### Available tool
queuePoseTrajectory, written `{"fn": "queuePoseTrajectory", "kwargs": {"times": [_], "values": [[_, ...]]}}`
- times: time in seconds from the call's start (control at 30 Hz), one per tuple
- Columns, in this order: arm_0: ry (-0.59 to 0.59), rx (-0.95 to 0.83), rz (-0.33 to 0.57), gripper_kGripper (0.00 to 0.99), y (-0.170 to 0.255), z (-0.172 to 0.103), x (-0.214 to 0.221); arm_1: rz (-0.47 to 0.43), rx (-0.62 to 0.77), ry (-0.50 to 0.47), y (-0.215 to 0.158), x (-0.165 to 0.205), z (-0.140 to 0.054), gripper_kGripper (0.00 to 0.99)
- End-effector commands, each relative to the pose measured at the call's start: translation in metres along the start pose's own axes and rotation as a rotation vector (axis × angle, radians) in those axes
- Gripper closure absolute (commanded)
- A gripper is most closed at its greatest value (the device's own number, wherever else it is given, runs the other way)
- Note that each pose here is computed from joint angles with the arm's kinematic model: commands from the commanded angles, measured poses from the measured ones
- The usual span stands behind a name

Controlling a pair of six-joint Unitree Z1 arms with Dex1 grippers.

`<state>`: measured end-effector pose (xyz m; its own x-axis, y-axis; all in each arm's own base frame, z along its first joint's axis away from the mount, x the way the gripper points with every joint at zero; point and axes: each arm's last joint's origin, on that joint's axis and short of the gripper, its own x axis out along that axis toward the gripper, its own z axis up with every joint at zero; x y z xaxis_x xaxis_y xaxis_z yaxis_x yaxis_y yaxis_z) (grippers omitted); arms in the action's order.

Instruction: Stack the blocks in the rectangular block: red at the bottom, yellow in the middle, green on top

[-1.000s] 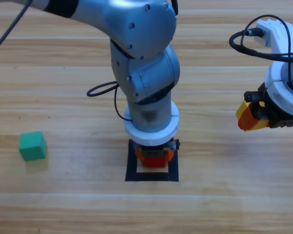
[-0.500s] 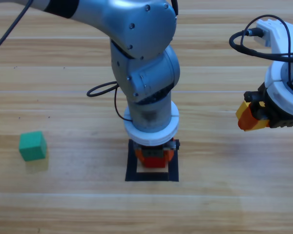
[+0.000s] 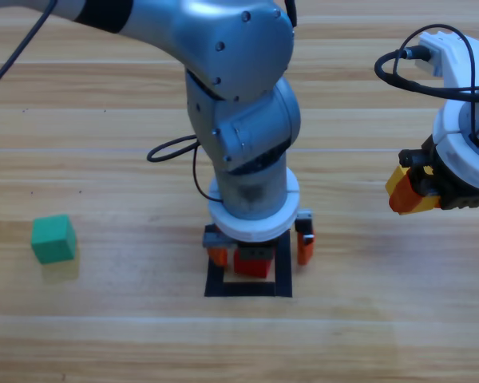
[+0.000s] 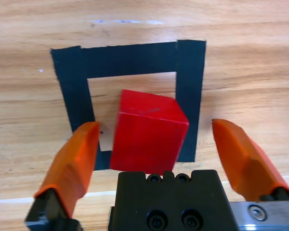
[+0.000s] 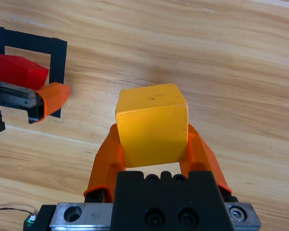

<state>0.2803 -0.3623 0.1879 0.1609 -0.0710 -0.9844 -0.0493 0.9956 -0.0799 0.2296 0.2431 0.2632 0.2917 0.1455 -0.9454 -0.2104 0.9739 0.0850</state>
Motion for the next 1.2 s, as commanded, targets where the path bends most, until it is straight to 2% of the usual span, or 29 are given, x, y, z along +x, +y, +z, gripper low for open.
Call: {"fn": "queuePoseTrajectory", "kwargs": {"times": [0.03,0.17,0.3,0.43,0.57,0.73,0.9,1.07,1.2], "values": [[-0.01,-0.001,0.01,0.0,-0.009,-0.006,0.01,-0.019,-0.043,0.047,0.013,0.023,-0.005,0.812],[-0.11,-0.018,-0.088,0.0,-0.015,0.012,-0.035,-0.011,-0.045,0.038,0.014,0.018,-0.005,0.812],[-0.256,-0.124,-0.174,0.0,0.017,0.041,-0.107,-0.005,-0.041,0.027,0.019,0.015,-0.006,0.812],[-0.323,-0.223,-0.17,0.001,0.07,0.059,-0.154,0.008,-0.017,0.023,0.032,0.011,-0.007,0.812],[-0.312,-0.258,-0.103,0.001,0.106,0.074,-0.162,0.025,-0.016,0.026,0.053,0.011,-0.01,0.812],[-0.318,-0.227,-0.074,0.002,0.12,0.073,-0.167,0.017,-0.007,0.06,0.094,0.021,-0.008,0.812],[-0.434,-0.188,-0.091,0.019,0.149,0.066,-0.211,0.002,0.029,0.098,0.133,0.041,-0.007,0.812],[-0.497,-0.154,-0.086,0.057,0.191,0.059,-0.232,-0.016,0.118,0.115,0.149,0.058,-0.004,0.812],[-0.497,-0.078,-0.114,0.062,0.236,0.057,-0.247,-0.023,0.2,0.118,0.157,0.069,-0.001,0.812]]}}
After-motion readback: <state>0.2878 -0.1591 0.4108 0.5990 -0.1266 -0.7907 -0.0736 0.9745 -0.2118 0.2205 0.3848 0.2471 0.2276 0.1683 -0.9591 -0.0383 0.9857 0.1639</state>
